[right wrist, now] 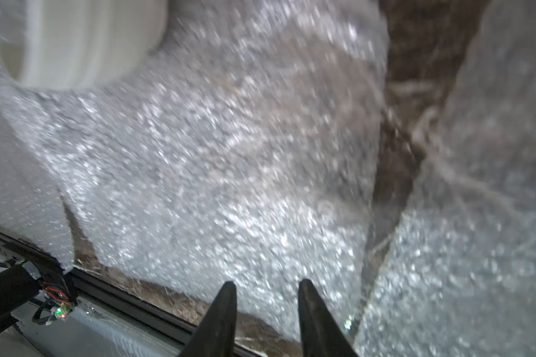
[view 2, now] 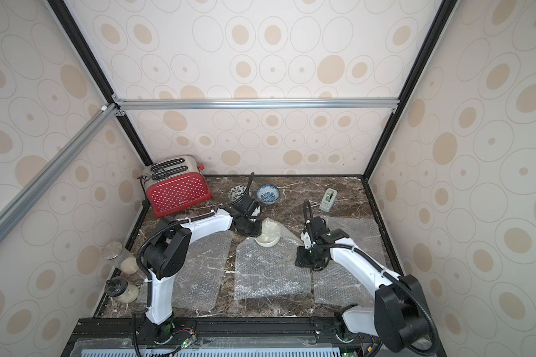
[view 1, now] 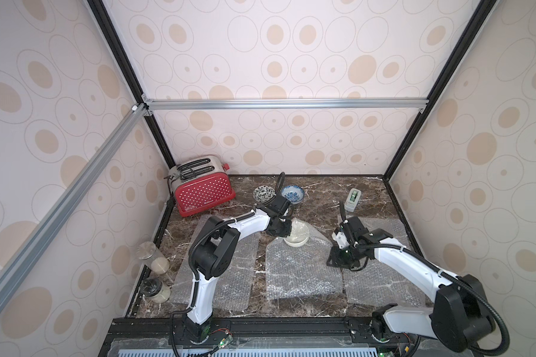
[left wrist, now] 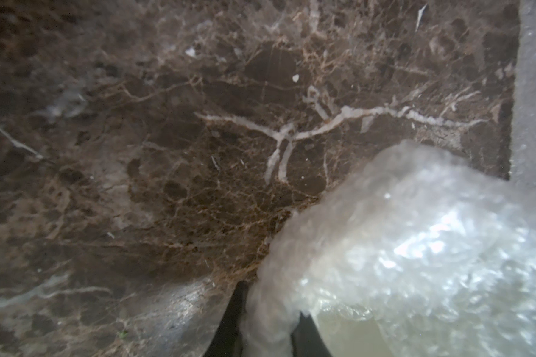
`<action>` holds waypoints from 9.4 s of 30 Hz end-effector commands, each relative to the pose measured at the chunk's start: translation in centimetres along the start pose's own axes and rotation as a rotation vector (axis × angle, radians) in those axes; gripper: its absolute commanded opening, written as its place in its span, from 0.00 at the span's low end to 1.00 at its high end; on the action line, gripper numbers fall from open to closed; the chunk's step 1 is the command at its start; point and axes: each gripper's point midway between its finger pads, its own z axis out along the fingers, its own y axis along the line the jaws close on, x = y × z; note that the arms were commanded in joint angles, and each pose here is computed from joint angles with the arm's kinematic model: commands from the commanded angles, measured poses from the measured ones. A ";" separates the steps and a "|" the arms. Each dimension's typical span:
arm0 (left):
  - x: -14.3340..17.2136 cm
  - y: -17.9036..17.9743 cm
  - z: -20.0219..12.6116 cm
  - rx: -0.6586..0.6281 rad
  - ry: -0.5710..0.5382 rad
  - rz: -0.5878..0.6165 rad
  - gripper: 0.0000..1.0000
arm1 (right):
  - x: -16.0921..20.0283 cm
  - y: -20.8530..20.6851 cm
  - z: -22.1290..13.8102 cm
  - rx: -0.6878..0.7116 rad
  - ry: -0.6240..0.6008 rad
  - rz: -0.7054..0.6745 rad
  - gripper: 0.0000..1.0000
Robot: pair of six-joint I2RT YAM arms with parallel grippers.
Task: Wrap bowls in bubble wrap
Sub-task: Wrap the bowl in bubble wrap.
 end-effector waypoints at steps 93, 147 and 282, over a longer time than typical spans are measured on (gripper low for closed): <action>0.6 0.1 -2.7 0.002 -0.063 -0.022 0.21 | -17.6 16.5 5.0 -0.266 -0.318 -0.173 0.08; 1.2 -5.6 -10.9 0.300 -0.096 0.263 0.52 | -16.6 15.1 9.3 -0.153 -0.184 -0.195 0.09; 1.8 -1.5 -3.5 0.129 -0.013 0.277 0.66 | -14.8 9.4 5.1 -0.261 -0.222 -0.056 0.38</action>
